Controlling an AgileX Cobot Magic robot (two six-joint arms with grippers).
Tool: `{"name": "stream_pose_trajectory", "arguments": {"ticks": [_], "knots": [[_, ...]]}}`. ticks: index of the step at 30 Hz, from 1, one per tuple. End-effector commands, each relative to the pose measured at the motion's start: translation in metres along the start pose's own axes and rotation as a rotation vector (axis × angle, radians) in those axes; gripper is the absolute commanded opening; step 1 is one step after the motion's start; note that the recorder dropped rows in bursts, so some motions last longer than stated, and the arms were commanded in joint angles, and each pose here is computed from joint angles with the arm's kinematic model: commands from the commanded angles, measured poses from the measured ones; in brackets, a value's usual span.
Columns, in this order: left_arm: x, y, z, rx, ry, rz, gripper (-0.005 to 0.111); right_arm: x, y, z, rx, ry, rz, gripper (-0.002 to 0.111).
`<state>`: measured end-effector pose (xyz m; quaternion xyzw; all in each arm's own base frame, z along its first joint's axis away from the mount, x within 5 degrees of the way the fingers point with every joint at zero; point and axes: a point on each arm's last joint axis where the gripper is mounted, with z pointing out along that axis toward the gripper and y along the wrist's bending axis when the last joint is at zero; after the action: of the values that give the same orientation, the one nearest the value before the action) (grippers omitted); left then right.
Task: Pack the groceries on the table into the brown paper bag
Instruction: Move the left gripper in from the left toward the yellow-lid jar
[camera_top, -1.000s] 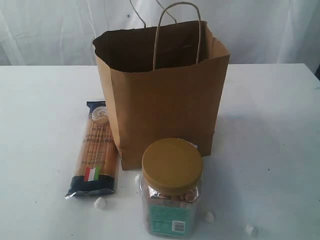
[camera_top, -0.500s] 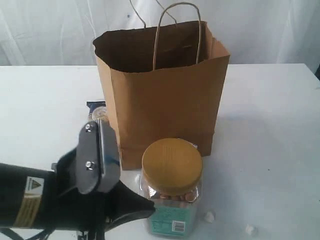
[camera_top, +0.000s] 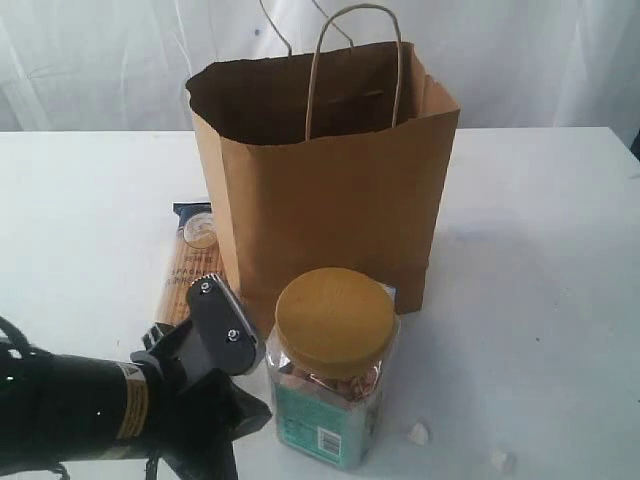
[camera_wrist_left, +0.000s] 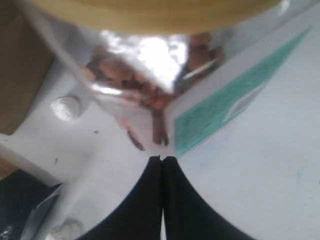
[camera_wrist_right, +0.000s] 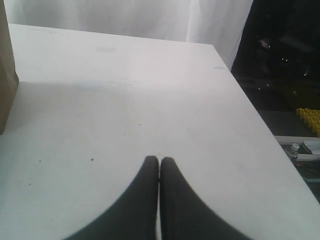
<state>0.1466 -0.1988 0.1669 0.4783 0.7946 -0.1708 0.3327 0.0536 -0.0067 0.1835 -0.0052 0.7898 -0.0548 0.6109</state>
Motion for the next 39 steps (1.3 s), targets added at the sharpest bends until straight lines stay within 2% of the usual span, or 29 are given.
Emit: {"name": "stream_pose_trajectory", "arguments": {"ticks": [1,11,14,21,25,34,39], "knots": [[0.004,0.003,0.0,-0.037,0.027,0.043,0.0,0.0,0.0,0.0,-0.001,-0.008,0.003,0.0],[0.007,0.009,-0.001,-0.075,0.067,-0.014,0.0,0.0,0.0,0.0,-0.001,-0.008,0.012,0.0],[0.007,0.019,-0.002,-0.105,0.05,-0.067,0.0,0.0,0.0,0.0,-0.001,-0.008,0.012,0.0],[0.005,0.058,-0.008,-0.227,-0.065,-0.17,0.0,0.0,0.0,0.0,-0.001,-0.008,0.012,0.0],[0.006,0.067,-0.012,-0.257,-0.079,-0.202,0.0,0.0,0.0,0.0,-0.001,-0.008,0.012,0.0],[0.02,0.057,-0.036,-0.239,0.118,-0.283,0.0,0.0,0.0,0.0,-0.001,-0.008,0.012,0.0],[0.01,0.036,-0.046,-0.191,0.03,-0.298,0.0,0.0,0.0,0.0,-0.001,-0.008,0.012,0.0]]}}
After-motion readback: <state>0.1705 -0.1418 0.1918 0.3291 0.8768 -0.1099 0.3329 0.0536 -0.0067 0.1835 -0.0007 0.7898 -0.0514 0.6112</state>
